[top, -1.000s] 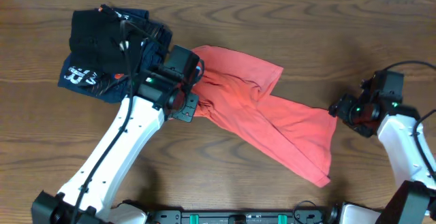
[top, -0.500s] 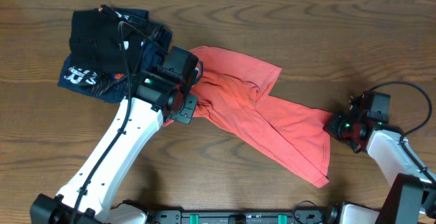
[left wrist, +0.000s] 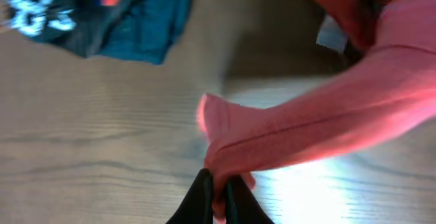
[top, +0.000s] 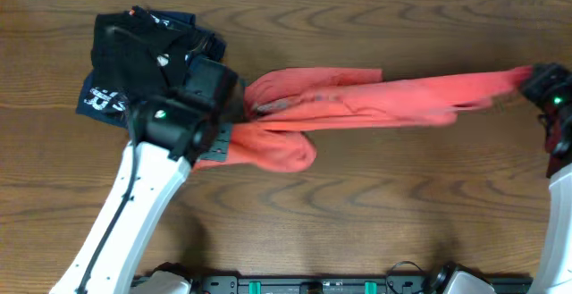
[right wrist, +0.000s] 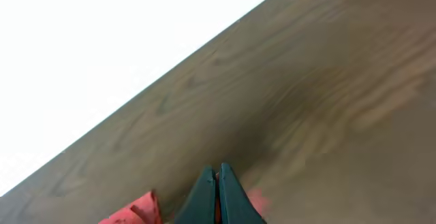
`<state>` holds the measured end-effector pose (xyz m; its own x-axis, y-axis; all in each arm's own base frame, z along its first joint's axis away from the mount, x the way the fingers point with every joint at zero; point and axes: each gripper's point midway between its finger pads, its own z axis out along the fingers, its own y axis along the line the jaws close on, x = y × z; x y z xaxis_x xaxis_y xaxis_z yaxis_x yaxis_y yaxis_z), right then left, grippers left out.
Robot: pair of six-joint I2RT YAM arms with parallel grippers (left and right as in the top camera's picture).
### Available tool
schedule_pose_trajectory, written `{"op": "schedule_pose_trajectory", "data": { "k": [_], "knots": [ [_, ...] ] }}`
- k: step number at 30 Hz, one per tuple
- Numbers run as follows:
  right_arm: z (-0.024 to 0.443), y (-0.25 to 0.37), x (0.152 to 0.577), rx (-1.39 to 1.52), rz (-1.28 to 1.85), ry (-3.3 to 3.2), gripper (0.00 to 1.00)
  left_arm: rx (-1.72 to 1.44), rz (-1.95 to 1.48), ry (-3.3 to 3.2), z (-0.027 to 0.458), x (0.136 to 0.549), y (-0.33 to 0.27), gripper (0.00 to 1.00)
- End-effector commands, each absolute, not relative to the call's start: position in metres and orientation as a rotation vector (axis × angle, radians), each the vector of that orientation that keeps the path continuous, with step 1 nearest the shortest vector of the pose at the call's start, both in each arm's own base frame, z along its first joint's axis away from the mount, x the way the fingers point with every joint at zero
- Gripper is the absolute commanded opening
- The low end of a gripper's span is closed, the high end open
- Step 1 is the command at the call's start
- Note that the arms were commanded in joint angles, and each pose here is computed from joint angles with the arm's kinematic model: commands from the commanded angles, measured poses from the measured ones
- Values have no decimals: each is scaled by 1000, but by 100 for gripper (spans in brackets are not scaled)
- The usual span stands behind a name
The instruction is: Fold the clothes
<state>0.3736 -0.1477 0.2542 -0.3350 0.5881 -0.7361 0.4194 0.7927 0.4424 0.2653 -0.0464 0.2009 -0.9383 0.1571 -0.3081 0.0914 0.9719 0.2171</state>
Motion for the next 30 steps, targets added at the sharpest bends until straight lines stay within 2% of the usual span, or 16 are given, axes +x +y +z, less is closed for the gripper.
{"op": "schedule_pose_trajectory", "data": {
  "k": [1,8,16,24,30],
  "knots": [
    [228,-168,375,843,144,2017,1,57,326,2724,221,267,-27,6],
    [170,-162,390,883,243,2152,1,38,312,2714,225,264,-24,6],
    [149,-147,371,943,304,2265,1,46,327,2743,226,251,-20,6],
    [182,-96,329,917,511,2317,1,4,248,2583,278,226,-12,6],
    [216,-73,285,942,517,2292,1,-39,163,2398,319,207,-6,6]
  ]
}}
